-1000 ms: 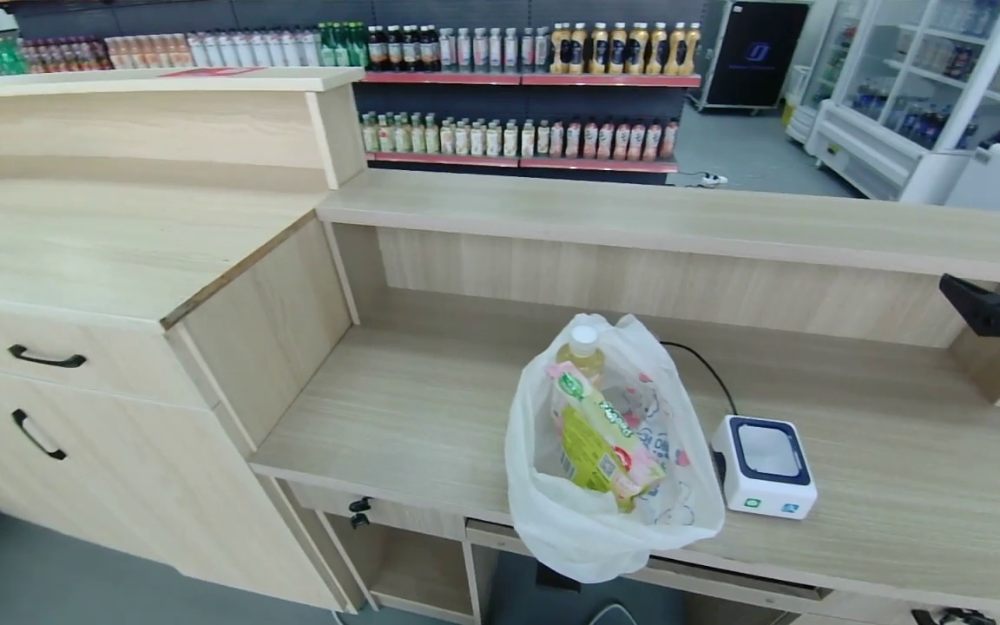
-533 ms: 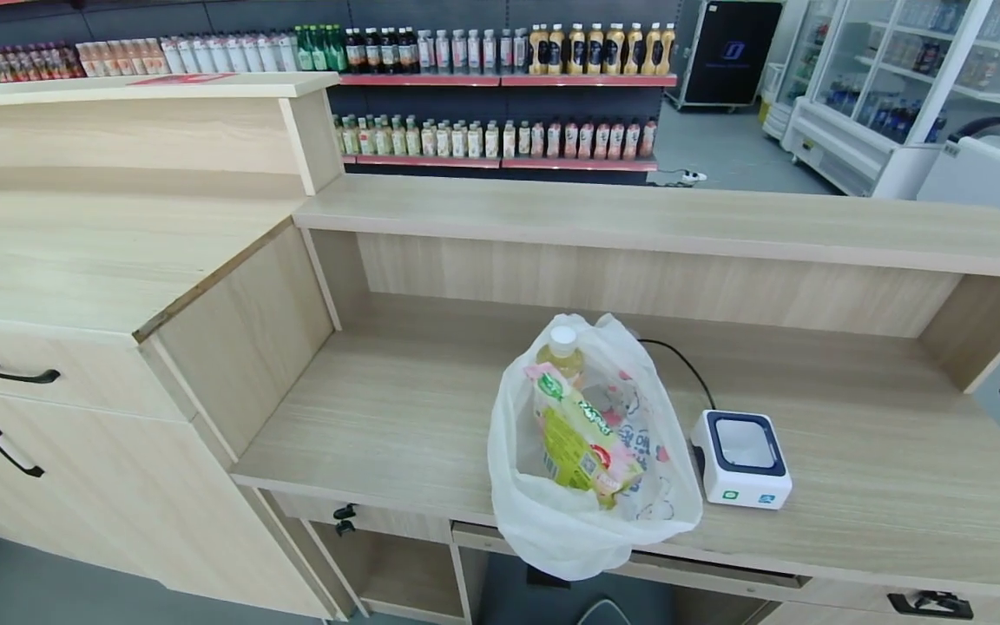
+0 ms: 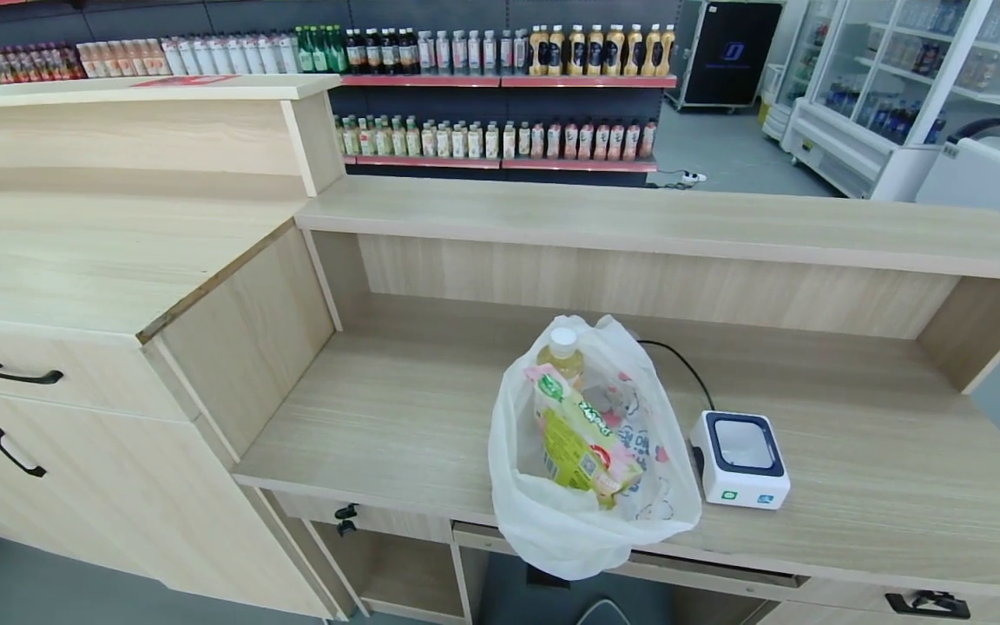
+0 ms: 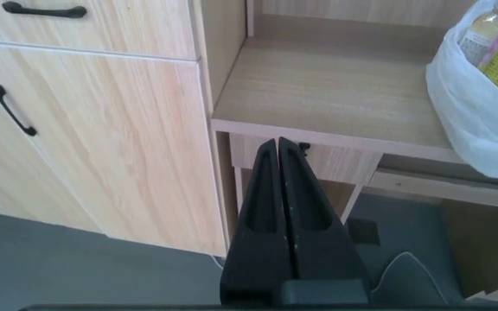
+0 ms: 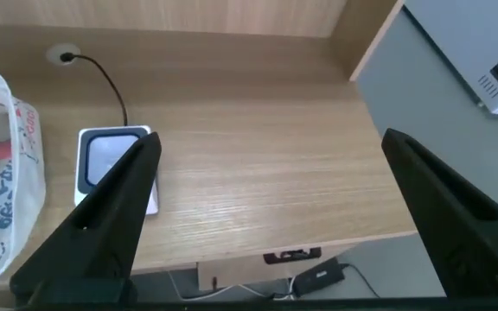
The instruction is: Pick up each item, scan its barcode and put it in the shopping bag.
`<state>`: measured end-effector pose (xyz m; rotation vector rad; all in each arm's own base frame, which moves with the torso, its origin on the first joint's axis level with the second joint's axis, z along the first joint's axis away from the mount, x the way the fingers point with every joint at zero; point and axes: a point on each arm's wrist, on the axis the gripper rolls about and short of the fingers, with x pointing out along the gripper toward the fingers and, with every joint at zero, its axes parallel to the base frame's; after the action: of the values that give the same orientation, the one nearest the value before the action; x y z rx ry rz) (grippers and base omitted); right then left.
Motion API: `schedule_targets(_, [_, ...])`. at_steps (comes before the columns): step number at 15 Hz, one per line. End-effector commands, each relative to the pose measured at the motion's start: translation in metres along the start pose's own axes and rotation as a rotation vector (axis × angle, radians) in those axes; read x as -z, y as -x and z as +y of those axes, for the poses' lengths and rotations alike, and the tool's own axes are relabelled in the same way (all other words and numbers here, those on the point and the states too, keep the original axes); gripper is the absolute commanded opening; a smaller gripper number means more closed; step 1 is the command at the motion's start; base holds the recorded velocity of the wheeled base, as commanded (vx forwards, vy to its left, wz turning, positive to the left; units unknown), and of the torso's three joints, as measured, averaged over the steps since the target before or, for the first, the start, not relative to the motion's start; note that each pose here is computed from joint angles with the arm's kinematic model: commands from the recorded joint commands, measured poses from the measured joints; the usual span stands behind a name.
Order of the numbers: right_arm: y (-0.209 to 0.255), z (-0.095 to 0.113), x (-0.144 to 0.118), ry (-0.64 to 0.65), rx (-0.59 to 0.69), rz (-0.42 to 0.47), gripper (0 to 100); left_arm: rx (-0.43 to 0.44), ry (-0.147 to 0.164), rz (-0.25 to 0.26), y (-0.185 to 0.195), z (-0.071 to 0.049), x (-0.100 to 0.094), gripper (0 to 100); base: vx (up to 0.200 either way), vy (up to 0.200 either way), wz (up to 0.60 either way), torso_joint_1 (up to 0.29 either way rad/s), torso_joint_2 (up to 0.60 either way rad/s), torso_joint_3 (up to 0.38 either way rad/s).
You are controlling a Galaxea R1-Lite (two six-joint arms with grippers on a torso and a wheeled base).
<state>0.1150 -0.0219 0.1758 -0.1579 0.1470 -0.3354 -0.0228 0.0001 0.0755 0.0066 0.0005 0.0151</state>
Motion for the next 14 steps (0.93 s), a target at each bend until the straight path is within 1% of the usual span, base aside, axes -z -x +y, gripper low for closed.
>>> schedule_targets(1, [0.003, 0.000, 0.002, 0.003, -0.002, -0.005, 100, 0.000, 0.000, 0.000, 0.000, 0.000, 0.000, 0, 0.000, 0.000, -0.60, 0.002, 0.00, 0.007])
schedule_targets(2, [0.004, -0.001, 0.003, 0.001, 0.006, -0.003, 100, 0.000, 0.000, 0.000, 0.000, 0.000, 0.000, 0, 0.000, 0.000, -0.60, 0.007, 0.00, 0.002])
schedule_targets(5, [0.013, -0.002, 0.008, -0.012, 0.009, -0.011, 100, 0.000, 0.000, 0.000, 0.000, 0.000, 0.000, 0, 0.000, 0.000, 0.00, 0.000, 0.00, 0.000])
schedule_targets(8, [0.025, -0.003, 0.020, -0.039, 0.008, -0.011, 100, 0.000, 0.000, 0.000, 0.000, 0.000, 0.000, 0, 0.000, 0.000, 0.00, -0.030, 0.04, 0.025])
schedule_targets(10, [0.029, -0.002, 0.029, -0.068, 0.003, 0.007, 100, 0.000, 0.000, 0.000, 0.000, 0.000, 0.000, 0, 0.000, 0.000, 0.00, -0.085, 0.18, 0.088])
schedule_targets(12, [0.036, 0.001, 0.044, -0.081, -0.018, 0.034, 100, 0.000, 0.000, 0.000, 0.000, 0.000, 0.000, 0, 0.000, 0.000, 0.00, 0.000, 0.00, 0.000])
schedule_targets(13, [0.048, 0.001, 0.057, -0.118, -0.037, 0.025, 100, 0.000, 0.000, 0.000, 0.000, 0.000, 0.000, 0, 0.000, 0.000, 0.00, 0.000, 0.00, 0.000])
schedule_targets(14, [0.058, 0.001, 0.058, -0.132, -0.072, -0.010, 100, 0.000, 0.000, 0.000, 0.000, 0.000, 0.000, 0, 0.000, 0.000, 0.00, 0.000, 0.00, 0.000])
